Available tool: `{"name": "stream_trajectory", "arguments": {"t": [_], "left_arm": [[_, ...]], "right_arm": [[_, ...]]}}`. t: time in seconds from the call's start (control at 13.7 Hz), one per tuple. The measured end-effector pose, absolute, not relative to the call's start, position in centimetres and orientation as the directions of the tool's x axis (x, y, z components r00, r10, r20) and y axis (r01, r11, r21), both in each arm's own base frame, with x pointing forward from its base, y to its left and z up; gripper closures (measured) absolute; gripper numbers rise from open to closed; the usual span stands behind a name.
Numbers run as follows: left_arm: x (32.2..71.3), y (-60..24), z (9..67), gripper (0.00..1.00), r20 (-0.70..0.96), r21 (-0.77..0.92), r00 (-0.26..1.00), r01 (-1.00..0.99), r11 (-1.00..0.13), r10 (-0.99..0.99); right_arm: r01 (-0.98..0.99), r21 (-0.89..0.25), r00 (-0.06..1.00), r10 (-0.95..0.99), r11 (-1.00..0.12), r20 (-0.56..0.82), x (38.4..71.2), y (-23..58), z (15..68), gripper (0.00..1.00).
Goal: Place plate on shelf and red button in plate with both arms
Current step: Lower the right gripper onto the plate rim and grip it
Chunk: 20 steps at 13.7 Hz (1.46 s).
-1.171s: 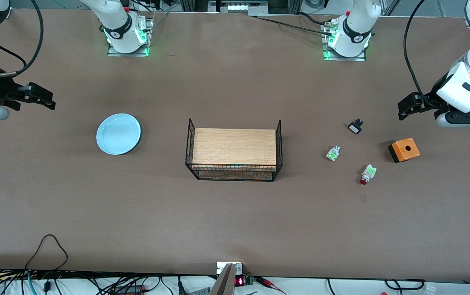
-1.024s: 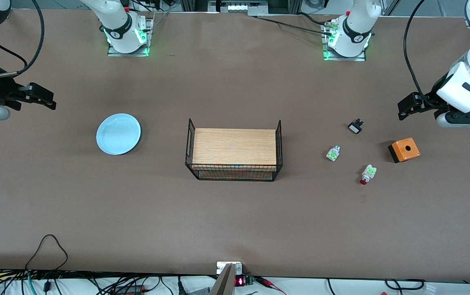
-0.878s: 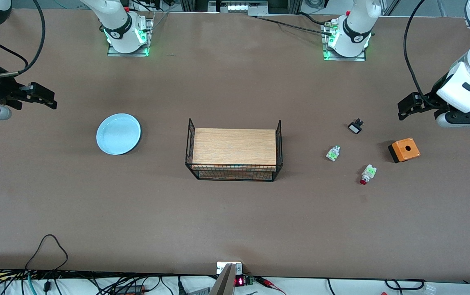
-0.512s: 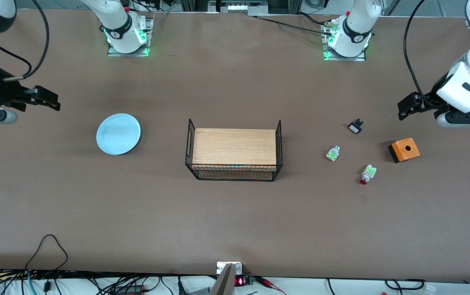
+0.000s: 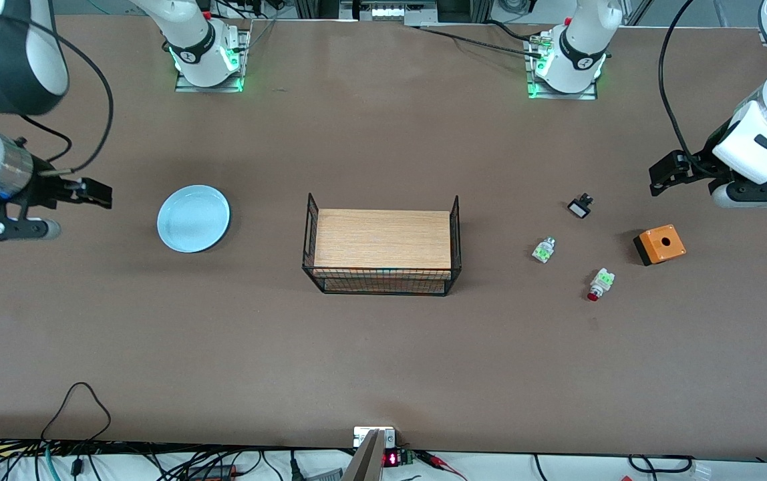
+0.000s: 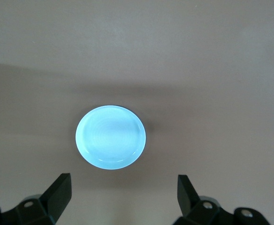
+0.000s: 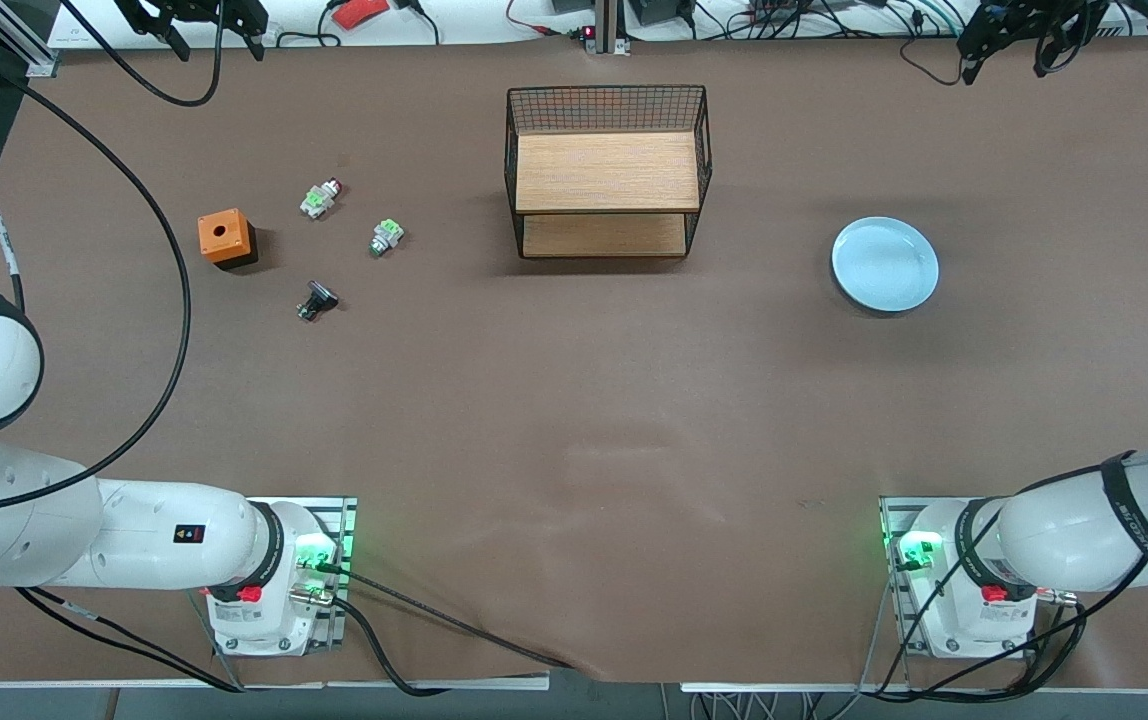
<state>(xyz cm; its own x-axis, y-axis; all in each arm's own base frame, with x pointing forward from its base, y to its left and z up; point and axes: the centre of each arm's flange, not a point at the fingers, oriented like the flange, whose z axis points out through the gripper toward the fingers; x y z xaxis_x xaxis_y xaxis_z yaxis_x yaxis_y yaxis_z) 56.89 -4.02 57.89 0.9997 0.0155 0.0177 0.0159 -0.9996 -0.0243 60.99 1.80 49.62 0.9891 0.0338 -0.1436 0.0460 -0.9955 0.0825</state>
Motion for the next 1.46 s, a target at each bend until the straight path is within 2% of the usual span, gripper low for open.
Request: {"name": "stream_trajectory", "arguments": {"t": [0.37,0.88,1.24,1.46], "left_arm": [[56.9,-4.0,57.9,0.00,0.018,-0.024,1.000,0.016,-1.000,0.015],[56.9,-4.0,57.9,0.00,0.018,-0.024,1.000,0.016,-1.000,0.015],[56.9,-4.0,57.9,0.00,0.018,-0.024,1.000,0.016,-1.000,0.016],[56.9,-4.0,57.9,0.00,0.018,-0.024,1.000,0.016,-1.000,0.016]], "right_arm": [[0.057,0.089,0.987,0.043,-0.994,-0.156,60.9,1.4,40.5,0.00],[0.016,0.072,0.984,0.003,-0.997,-0.179,55.0,-4.4,26.4,0.00],[0.025,0.066,0.988,0.014,-0.997,-0.154,52.5,-5.0,19.6,0.00],[0.031,0.067,0.989,0.021,-0.997,-0.146,52.5,-5.0,18.3,0.04]]}}
